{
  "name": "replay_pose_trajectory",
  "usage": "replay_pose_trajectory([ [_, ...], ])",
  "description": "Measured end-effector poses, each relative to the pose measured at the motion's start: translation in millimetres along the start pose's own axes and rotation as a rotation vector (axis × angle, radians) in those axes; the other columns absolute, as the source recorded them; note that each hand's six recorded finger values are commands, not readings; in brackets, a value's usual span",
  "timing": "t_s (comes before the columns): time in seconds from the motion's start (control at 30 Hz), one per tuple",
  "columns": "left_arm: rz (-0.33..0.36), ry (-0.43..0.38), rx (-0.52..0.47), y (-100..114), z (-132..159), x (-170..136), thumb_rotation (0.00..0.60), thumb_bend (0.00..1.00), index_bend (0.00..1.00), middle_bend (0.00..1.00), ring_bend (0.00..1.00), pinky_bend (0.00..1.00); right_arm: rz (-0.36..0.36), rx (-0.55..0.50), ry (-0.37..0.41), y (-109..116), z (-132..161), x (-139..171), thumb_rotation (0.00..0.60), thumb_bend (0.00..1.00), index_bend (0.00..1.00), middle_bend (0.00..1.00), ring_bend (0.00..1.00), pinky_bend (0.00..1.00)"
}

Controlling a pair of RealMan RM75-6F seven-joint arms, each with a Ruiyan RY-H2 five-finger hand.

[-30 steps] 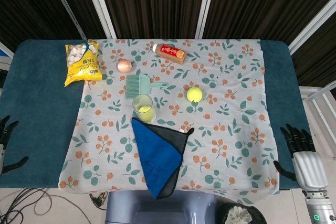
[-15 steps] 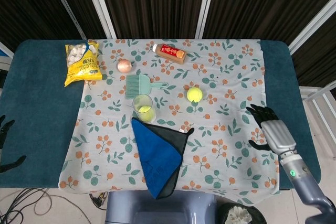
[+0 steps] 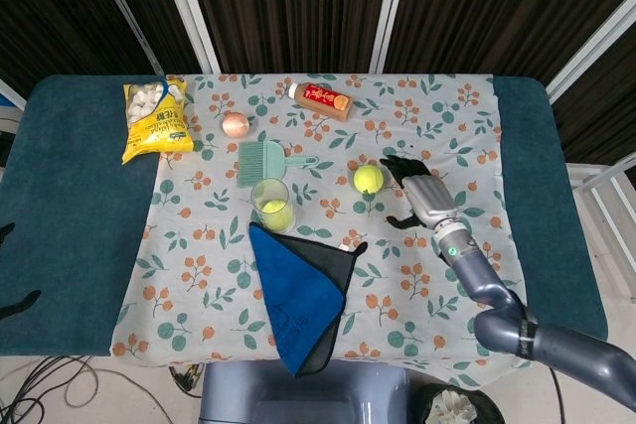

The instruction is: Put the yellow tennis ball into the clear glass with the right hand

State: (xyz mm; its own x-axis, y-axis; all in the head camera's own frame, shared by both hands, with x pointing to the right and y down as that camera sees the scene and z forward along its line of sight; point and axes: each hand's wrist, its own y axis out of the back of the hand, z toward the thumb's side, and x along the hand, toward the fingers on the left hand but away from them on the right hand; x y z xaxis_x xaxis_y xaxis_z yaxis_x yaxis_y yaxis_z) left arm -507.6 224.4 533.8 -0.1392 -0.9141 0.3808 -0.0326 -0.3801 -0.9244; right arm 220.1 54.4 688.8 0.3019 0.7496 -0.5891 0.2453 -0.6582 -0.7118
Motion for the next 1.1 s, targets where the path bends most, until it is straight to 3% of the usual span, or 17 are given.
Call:
replay_pose_trajectory([
  [0.23,-0.002,0.012,0.0,-0.6,-2.7,2.2,0.6,0.0,0.12,0.0,0.0,0.05,-0.004,0.017,-0.042,-15.8,6.2,-32.4,0.6,0.33,0.0,0.01,0.0,0.0],
  [0.7,0.017,0.046,0.005,1.8,-9.6,3.8,0.6,0.0,0.12,0.0,0.0,0.05,0.038,0.042,-0.161,-42.7,-10.7,-72.6,0.6,0.33,0.0,0.01,0.0,0.0],
  [0.9,0.009,0.054,0.015,-0.4,-10.6,5.2,0.6,0.0,0.12,0.0,0.0,0.05,0.064,0.041,-0.17,-54.4,-7.8,-80.6,0.6,0.33,0.04,0.06,0.08,0.01],
  [1.1,0.014,0.067,0.015,1.6,-14.1,5.4,0.6,0.0,0.13,0.0,0.0,0.05,0.044,0.062,-0.182,-58.2,-7.4,-87.1,0.6,0.33,0.15,0.13,0.21,0.16],
])
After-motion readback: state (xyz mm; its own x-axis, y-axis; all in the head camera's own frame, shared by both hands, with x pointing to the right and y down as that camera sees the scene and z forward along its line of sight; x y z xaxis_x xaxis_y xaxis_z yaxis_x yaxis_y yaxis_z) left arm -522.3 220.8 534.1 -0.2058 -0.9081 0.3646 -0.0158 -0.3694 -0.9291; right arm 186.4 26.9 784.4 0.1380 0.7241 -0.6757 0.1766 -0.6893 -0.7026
